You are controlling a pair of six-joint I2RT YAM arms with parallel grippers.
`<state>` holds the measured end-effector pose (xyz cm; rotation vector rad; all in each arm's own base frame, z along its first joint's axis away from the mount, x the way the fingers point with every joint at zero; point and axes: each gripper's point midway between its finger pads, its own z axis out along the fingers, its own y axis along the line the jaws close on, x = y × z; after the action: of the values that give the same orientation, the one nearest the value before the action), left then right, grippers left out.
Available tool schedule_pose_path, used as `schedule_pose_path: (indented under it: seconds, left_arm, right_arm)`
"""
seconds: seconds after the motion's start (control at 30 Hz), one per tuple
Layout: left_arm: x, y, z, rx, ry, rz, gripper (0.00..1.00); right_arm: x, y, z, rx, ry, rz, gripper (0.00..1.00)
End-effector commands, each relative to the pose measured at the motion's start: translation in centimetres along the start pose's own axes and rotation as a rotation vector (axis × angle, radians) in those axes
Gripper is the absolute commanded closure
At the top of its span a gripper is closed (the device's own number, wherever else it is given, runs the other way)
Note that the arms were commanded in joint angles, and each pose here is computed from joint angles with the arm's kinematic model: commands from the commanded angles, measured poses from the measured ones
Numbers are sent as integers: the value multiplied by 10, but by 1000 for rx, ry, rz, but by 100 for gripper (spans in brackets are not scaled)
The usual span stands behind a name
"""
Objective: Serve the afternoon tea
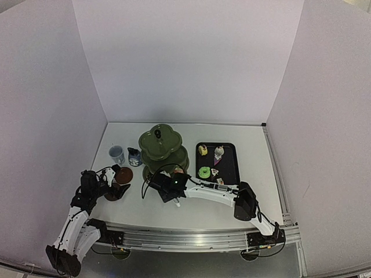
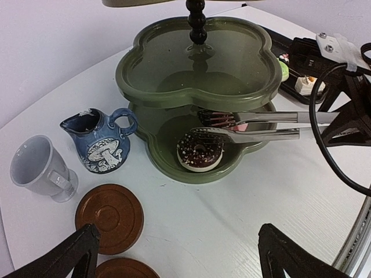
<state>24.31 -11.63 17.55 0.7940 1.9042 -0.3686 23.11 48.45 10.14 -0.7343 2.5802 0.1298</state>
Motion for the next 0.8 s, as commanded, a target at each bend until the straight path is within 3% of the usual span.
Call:
schedule_pose_path:
  seconds: [0.0, 0.3, 0.77]
  left_arm:
    - [-6, -1, -1, 15, -16, -3, 4]
    - [-4, -5, 0, 37, -13, -5, 4]
    - [-3, -7, -1, 49, -10, -1, 4]
  right_arm:
    - [-18, 0, -49, -84, -65, 62, 67]
    - [-9, -6, -60, -99, -47, 73, 67]
    - [34, 12, -118, -365, 69, -6, 71]
